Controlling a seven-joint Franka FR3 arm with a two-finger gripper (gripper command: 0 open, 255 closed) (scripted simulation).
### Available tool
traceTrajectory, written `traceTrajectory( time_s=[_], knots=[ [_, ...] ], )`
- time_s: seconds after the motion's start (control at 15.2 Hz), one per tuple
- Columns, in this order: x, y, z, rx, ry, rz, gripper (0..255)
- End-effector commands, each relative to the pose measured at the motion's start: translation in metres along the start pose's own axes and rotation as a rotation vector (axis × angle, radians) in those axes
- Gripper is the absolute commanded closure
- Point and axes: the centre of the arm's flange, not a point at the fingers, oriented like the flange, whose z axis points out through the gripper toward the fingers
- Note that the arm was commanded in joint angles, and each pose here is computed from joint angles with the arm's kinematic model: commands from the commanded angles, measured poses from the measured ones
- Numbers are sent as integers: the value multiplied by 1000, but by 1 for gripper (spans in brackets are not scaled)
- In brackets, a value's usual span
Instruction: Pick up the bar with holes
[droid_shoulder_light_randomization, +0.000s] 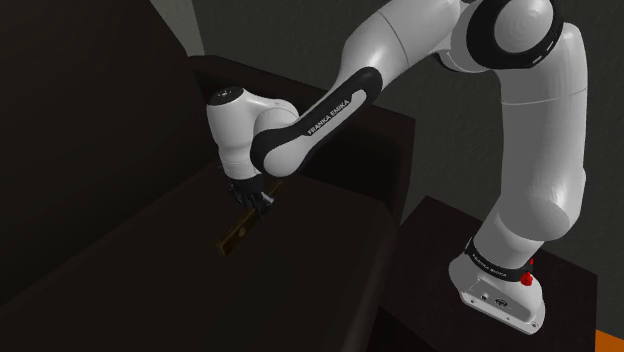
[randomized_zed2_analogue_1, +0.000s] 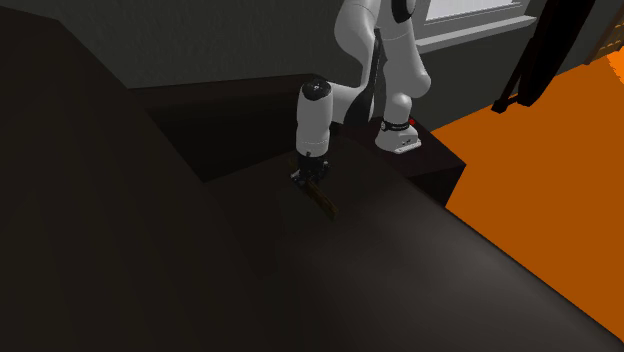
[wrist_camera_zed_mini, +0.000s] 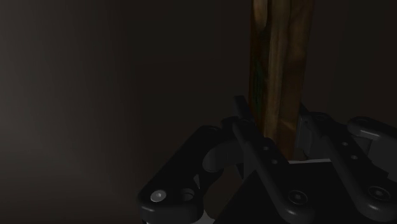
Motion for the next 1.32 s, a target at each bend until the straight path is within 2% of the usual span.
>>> traceTrajectory(
  time_s=[0.0,0.13,1.12,1.25],
  knots=[
    [0,0,0,0,0,0,255],
    [-1,-1,0,0,0,0,255],
    [5,-3,-79,0,0,0,255],
    [5,-3,-80,0,0,0,255]
  ],
)
